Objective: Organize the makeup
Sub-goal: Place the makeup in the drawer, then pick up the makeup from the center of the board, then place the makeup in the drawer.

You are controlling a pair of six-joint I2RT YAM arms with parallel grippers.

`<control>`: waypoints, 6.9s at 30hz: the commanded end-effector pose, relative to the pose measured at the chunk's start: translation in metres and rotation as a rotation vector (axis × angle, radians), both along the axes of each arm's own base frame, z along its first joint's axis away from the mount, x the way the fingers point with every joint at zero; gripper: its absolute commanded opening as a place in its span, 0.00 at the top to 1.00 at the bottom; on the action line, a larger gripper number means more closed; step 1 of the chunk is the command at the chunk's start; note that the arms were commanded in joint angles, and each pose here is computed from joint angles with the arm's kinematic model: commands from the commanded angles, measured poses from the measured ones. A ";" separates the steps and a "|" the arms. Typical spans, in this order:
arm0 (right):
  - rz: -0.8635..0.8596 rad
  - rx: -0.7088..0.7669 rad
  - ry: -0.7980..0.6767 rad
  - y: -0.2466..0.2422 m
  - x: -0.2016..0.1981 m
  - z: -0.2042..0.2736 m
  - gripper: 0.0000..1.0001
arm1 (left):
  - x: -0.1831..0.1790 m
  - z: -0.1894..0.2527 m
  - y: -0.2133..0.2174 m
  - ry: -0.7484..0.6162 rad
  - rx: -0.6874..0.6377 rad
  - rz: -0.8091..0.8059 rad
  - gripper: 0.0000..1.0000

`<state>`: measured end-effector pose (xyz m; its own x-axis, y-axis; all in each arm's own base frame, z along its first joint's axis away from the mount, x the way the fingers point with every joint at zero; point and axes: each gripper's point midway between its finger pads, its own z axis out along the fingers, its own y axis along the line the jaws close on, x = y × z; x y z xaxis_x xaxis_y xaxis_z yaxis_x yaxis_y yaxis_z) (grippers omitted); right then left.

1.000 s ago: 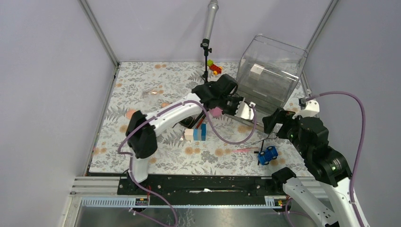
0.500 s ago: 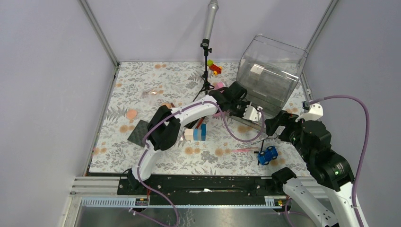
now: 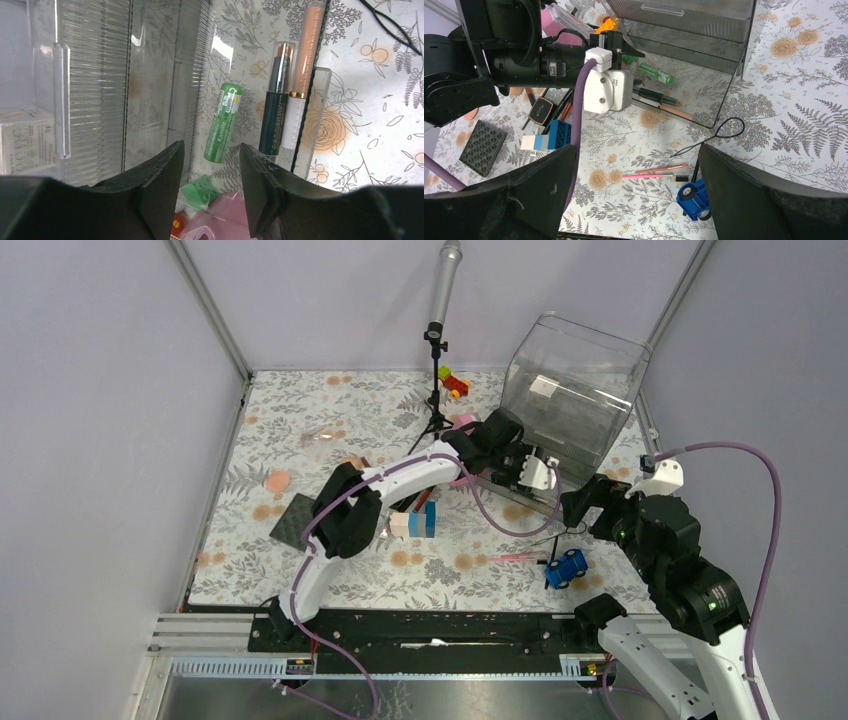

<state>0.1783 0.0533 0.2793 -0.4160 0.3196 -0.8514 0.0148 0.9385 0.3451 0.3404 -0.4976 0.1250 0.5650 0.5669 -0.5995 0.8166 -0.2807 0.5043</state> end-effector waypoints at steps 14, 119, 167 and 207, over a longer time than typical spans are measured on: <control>-0.047 0.011 -0.044 -0.009 -0.001 0.008 0.01 | 0.031 0.181 0.094 -0.171 -0.558 0.600 0.07; -0.141 0.071 -0.177 -0.031 -0.014 0.028 0.00 | 0.005 0.158 0.175 0.447 -0.718 1.010 1.00; -0.248 0.143 -0.341 -0.066 -0.048 0.056 0.00 | -0.018 0.022 -0.031 -0.177 0.007 -0.063 0.56; -0.114 -0.001 -0.106 -0.024 -0.002 -0.003 0.00 | -0.053 0.109 0.281 0.352 -0.816 1.480 0.27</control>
